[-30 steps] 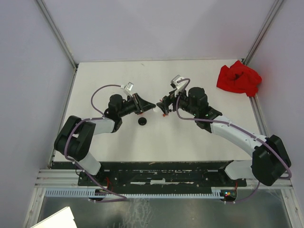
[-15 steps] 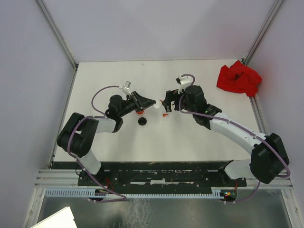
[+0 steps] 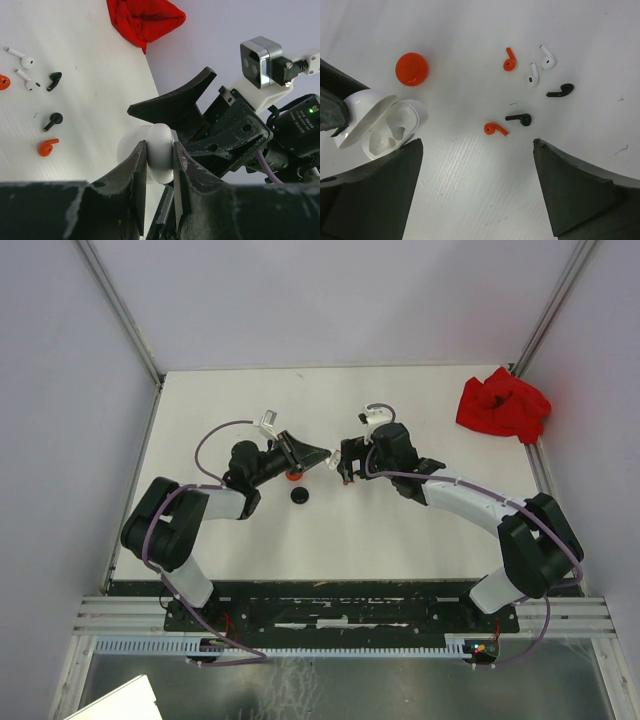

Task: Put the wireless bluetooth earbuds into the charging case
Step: Open the charging case, then pick up the earbud from the center of the board.

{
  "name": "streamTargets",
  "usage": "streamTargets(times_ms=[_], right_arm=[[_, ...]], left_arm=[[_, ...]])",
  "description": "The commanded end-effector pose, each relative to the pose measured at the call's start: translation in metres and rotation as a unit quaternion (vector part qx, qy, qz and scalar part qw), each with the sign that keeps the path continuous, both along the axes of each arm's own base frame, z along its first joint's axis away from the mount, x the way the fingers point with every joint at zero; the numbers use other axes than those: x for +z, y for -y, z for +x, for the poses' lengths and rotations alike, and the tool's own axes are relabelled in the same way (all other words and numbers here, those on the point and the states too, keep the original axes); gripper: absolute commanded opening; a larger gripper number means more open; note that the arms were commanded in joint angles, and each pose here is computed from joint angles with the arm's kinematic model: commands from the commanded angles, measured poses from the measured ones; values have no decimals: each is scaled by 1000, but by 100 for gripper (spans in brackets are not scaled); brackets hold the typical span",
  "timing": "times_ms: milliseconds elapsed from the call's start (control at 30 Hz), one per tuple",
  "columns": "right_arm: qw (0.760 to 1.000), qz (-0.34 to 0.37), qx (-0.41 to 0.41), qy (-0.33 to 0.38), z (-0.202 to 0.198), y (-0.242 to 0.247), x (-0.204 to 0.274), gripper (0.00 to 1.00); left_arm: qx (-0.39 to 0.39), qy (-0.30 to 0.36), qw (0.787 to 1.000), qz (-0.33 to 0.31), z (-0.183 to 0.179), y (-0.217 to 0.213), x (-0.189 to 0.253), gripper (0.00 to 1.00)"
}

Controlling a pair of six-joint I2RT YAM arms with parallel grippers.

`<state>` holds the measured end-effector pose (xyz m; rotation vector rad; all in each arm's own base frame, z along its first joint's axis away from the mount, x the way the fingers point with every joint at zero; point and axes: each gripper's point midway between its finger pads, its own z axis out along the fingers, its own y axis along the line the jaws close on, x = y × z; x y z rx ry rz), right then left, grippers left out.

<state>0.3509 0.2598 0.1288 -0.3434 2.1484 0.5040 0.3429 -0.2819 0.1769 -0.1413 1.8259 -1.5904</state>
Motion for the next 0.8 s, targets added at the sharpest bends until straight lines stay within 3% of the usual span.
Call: streamTargets(times_ms=[0, 233, 400, 600, 767], right_arm=[[998, 40, -4, 47, 21, -15, 38, 99], [998, 35, -6, 51, 28, -17, 42, 99], [999, 15, -24, 45, 25, -5, 36, 99], [996, -47, -63, 33, 27, 19, 24, 100], [990, -120, -79, 7, 39, 29, 12, 92]], left_arm=[[-16, 31, 999, -32, -5, 5, 26, 3], [-14, 23, 999, -37, -5, 5, 23, 3], [27, 10, 998, -50, 11, -11, 29, 3], [101, -6, 992, -77, 34, -52, 31, 3], [121, -8, 989, -90, 36, -65, 35, 3]])
